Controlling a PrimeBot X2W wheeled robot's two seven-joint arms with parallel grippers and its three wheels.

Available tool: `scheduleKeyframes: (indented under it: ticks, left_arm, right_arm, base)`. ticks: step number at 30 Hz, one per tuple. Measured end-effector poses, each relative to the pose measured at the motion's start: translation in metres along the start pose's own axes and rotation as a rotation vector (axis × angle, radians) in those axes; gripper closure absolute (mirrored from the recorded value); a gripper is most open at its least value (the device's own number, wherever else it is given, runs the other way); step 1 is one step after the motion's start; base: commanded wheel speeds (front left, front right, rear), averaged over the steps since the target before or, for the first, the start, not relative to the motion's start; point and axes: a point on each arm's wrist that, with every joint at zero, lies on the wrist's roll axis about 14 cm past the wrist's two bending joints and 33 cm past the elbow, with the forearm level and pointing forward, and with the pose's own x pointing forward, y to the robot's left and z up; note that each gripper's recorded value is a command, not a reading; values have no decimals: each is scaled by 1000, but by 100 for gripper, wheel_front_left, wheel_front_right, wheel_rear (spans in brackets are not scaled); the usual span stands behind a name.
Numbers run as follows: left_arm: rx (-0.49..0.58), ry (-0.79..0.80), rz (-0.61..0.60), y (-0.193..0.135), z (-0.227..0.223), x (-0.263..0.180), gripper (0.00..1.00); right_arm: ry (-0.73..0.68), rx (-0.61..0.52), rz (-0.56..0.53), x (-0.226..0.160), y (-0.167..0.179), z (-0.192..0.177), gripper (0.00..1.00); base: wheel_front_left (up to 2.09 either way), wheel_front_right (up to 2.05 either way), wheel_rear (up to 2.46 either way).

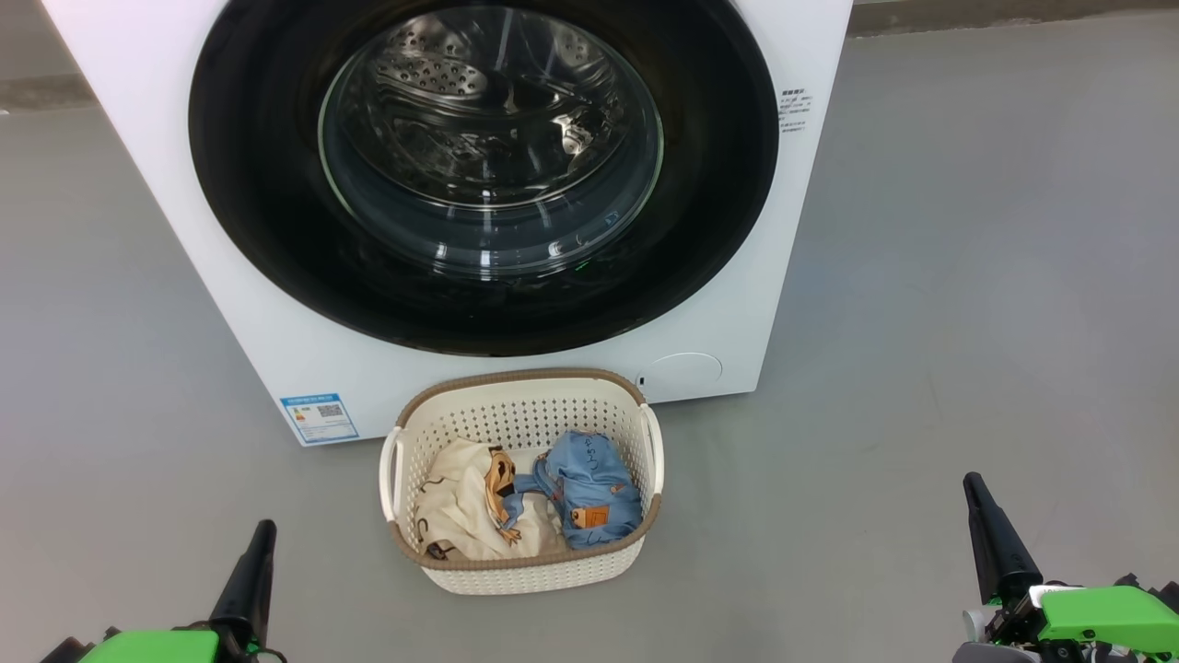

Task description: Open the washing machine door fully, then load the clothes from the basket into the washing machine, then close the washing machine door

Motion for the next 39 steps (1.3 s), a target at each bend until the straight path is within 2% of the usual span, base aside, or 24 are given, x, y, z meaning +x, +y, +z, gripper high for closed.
scheduleKeyframes:
  ticks: [39]
  left_arm:
    - [0, 0, 0, 0, 0, 0, 100]
  right_arm:
    - [0, 0, 0, 0, 0, 0, 100]
  base:
    - [0, 0, 0]
